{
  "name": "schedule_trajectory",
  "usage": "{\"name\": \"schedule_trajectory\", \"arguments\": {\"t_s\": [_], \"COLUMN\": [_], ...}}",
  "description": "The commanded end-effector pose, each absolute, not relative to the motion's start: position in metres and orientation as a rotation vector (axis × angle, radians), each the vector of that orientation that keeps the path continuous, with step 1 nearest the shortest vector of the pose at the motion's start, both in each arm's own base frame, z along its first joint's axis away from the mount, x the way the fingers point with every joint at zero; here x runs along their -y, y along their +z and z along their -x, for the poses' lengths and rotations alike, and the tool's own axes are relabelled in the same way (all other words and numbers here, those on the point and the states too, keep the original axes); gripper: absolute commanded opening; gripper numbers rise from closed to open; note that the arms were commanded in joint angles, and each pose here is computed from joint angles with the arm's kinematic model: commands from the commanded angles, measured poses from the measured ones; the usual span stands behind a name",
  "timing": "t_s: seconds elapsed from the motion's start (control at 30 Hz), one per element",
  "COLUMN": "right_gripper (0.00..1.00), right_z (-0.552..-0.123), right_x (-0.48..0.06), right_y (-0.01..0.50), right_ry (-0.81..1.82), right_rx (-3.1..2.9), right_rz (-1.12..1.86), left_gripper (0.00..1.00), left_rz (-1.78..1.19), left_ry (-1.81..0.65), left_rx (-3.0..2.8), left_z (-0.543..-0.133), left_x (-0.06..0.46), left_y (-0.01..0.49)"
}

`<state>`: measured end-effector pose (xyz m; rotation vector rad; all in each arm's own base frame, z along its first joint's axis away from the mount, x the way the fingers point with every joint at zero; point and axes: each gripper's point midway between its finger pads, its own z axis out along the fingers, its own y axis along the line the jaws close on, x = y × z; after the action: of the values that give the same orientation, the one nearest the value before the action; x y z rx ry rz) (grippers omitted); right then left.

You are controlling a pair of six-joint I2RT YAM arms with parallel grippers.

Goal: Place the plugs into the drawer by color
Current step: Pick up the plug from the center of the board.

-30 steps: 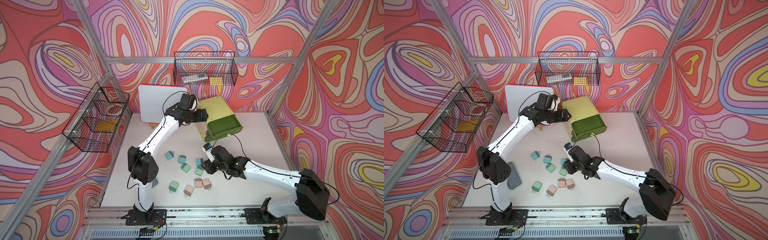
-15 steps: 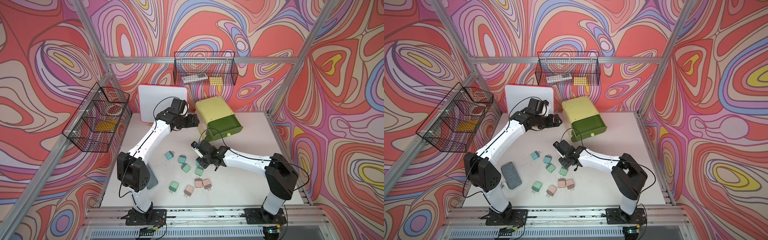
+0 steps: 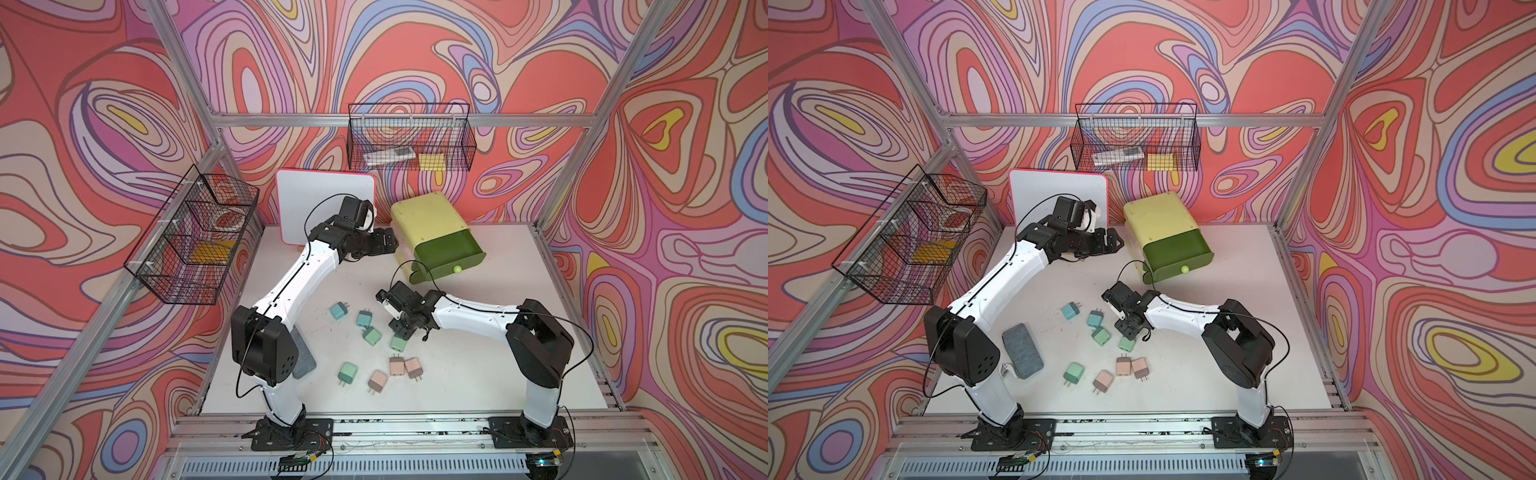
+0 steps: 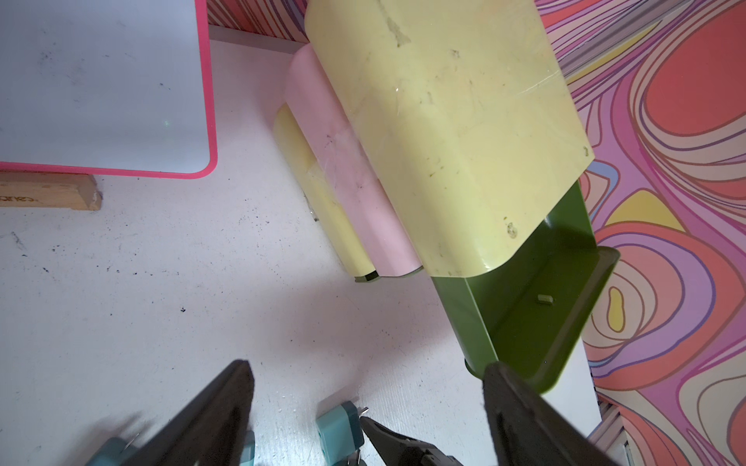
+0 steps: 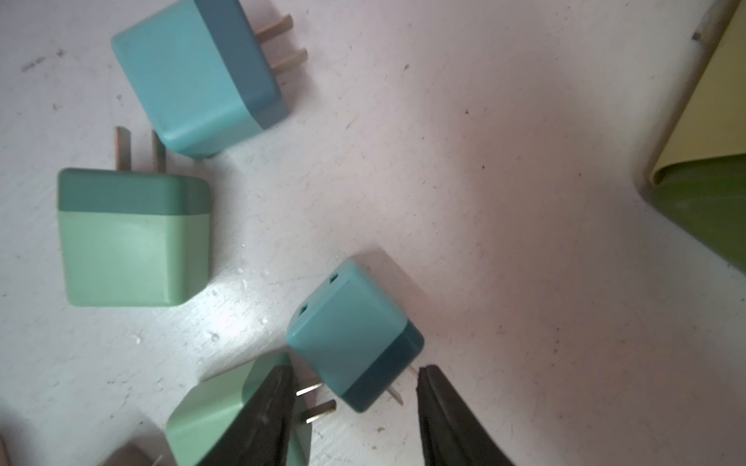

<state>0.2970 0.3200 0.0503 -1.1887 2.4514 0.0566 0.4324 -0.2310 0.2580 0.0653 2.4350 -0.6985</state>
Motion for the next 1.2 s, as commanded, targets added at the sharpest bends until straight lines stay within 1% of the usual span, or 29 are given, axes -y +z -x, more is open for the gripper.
{"name": "schedule_trajectory", "arguments": {"t_s": [0.0,0.23,0.37,0.7,0.8,0.93,1.03,1.17], "right_gripper": [0.52,0.55,0.59,0.58,0.58,0.6,0.61,0.61], "right_z": [-0.3,-0.31,-0.317,-0.334,-0.332,-0.321,-0.316,-0.313], "right_x": [-0.323,-0.325,-0.323,-0.309,-0.311,-0.316,-0.312,-0.31], "right_y": [0.048,0.045,0.044,0.038,0.042,0.046,0.04,0.036], "right_ry": [0.063,0.063,0.073,0.055,0.095,0.184,0.185,0.182], "right_rx": [-2.465,-2.486,-2.497,-2.559,-2.573,-2.588,-2.599,-2.611], "right_rz": [1.19,1.157,1.125,1.014,0.997,1.018,1.025,1.031], "left_gripper": [0.89,0.89,0.89,0.89,0.89,0.89,0.89,0.89], "left_rz": [-0.068,-0.065,-0.06,-0.062,-0.065,-0.065,-0.065,-0.066], "left_ry": [-0.735,-0.811,-0.839,-0.863,-0.865,-0.866,-0.865,-0.866], "left_rx": [-2.4,-2.392,-2.399,-2.399,-2.394,-2.393,-2.393,-2.396], "left_z": [-0.427,-0.426,-0.425,-0.424,-0.424,-0.425,-0.424,-0.424], "left_x": [0.229,0.238,0.241,0.244,0.244,0.245,0.244,0.245], "left_y": [0.272,0.272,0.27,0.269,0.271,0.27,0.27,0.269]}}
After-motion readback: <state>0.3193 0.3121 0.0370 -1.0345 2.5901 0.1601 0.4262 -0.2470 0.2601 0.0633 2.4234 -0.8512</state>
